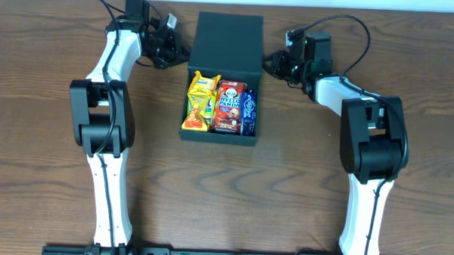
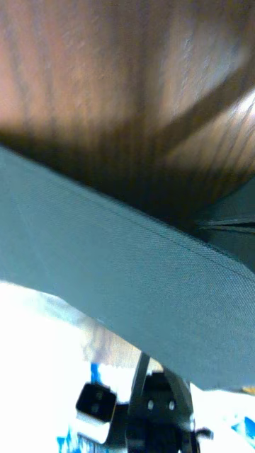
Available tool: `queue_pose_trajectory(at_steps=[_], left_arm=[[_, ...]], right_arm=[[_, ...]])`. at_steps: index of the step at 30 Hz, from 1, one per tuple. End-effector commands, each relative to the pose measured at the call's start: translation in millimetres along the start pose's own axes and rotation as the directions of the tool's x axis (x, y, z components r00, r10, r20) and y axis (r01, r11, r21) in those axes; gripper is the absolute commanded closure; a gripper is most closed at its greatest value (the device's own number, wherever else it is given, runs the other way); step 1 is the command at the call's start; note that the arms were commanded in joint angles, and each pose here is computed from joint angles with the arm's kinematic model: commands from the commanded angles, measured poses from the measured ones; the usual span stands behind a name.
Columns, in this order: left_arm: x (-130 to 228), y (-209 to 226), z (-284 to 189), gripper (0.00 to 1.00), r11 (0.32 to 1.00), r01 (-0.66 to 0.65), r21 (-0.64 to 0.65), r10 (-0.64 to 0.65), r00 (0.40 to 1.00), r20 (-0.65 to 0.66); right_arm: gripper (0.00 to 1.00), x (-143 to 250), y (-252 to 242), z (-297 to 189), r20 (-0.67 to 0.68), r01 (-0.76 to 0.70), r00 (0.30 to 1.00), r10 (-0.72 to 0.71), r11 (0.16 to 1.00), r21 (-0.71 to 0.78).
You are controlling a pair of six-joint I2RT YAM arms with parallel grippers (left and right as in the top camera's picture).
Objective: Pack container
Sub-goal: 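Grasp the lid edges with both grippers and swing it closed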
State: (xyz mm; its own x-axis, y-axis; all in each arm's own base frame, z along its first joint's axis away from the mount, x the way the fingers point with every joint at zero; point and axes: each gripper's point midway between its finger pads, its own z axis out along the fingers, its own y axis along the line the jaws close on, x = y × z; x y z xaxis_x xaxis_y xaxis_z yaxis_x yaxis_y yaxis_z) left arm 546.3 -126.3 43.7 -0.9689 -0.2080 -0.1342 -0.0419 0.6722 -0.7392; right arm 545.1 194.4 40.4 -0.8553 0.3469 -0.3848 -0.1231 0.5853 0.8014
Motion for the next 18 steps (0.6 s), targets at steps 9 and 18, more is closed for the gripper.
queue_pose_trajectory(at_steps=[9,18], left_arm=[[2,-26,-6,0.94,0.988,-0.072,0.14,0.076,0.997,-0.021],[-10,-32,-26,0.94,0.98,-0.095,0.173,0.094,0.995,0.014]], right_arm=[[0.98,-3,53,-10,-0.074,0.081,0.992,-0.105,0.959,-0.272],[0.98,-16,105,-28,-0.071,0.211,0.961,-0.268,0.872,-0.442]])
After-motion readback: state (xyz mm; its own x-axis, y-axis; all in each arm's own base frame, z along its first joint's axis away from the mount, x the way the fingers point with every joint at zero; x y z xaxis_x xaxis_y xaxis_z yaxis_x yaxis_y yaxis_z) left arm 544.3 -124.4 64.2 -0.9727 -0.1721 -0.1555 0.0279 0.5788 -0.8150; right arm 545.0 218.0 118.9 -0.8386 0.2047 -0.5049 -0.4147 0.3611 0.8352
